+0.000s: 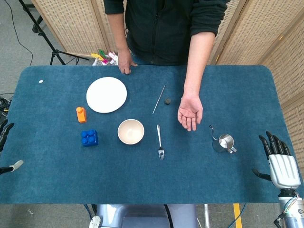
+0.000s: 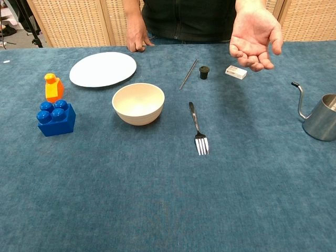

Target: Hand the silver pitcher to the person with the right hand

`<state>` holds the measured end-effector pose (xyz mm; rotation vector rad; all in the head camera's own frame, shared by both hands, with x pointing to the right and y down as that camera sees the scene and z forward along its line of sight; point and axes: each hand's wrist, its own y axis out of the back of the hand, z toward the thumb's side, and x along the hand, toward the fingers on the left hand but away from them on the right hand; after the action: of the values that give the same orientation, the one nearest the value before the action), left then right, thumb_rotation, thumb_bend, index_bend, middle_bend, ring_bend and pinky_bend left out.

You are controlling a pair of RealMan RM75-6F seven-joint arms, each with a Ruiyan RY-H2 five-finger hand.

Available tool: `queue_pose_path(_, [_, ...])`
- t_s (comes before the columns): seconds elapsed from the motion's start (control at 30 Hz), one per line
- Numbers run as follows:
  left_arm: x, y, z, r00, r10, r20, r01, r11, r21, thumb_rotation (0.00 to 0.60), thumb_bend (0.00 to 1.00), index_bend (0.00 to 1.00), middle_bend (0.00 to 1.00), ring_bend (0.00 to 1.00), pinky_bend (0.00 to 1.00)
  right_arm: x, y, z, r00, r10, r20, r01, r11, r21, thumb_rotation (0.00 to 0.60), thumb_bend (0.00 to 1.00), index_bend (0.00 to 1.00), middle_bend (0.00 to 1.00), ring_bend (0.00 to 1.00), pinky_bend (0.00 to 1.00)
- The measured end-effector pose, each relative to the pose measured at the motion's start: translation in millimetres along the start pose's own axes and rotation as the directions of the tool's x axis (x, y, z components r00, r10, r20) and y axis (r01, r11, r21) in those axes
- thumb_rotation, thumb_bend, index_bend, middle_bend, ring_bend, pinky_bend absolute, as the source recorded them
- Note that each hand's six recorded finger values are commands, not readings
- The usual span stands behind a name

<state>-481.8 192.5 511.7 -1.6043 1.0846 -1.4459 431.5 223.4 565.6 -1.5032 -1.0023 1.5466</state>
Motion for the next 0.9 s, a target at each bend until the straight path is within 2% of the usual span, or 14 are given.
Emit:
queue_pose_path(0.23, [-2, 2, -1, 1.000, 0.010, -0.006, -0.010, 1.000, -0.004, 0.600, 0.00, 0.00, 0.00, 0.00, 0.00, -1, -3, 1, 1.000, 0.019, -0.011, -0.019, 1.000, -0.018, 0.600, 0.00, 0.01, 0.00, 0.00, 0.10])
queue_pose_path(0.37, [-2, 3, -3, 1.000, 0.012, -0.011, -0.012, 1.000, -0.008, 0.600, 0.00, 0.00, 0.00, 0.00, 0.00, -4, -7, 6, 0.999, 0.036, -0.032, -0.038, 0.996, -0.077, 0.600, 0.00, 0.00, 0.00, 0.00, 0.04])
queue_pose_path(0.5, [0, 4, -5, 1.000, 0.013, -0.014, -0.013, 1.000, -0.013, 0.600, 0.00, 0.00, 0.00, 0.00, 0.00, -12, -12, 17, 0.995, 0.062, -0.073, -0.072, 0.985, -0.158, 0.600, 0.00, 0.00, 0.00, 0.00, 0.03])
queue_pose_path(0.67, [5, 1, -4, 1.000, 0.001, -0.017, -0.001, 1.000, -0.004, 0.600, 0.00, 0.00, 0.00, 0.00, 0.00, -39, -21, 33, 0.986, 0.105, -0.126, -0.132, 0.964, -0.230, 0.600, 0.00, 0.00, 0.00, 0.00, 0.03])
queue_pose_path(0.9, [6, -2, -4, 1.000, 0.000, -0.025, 0.000, 1.000, 0.003, 0.600, 0.00, 0.00, 0.00, 0.00, 0.00, -85, -41, 50, 0.969, 0.197, -0.149, -0.230, 0.938, -0.260, 0.600, 0.00, 0.00, 0.00, 0.00, 0.03])
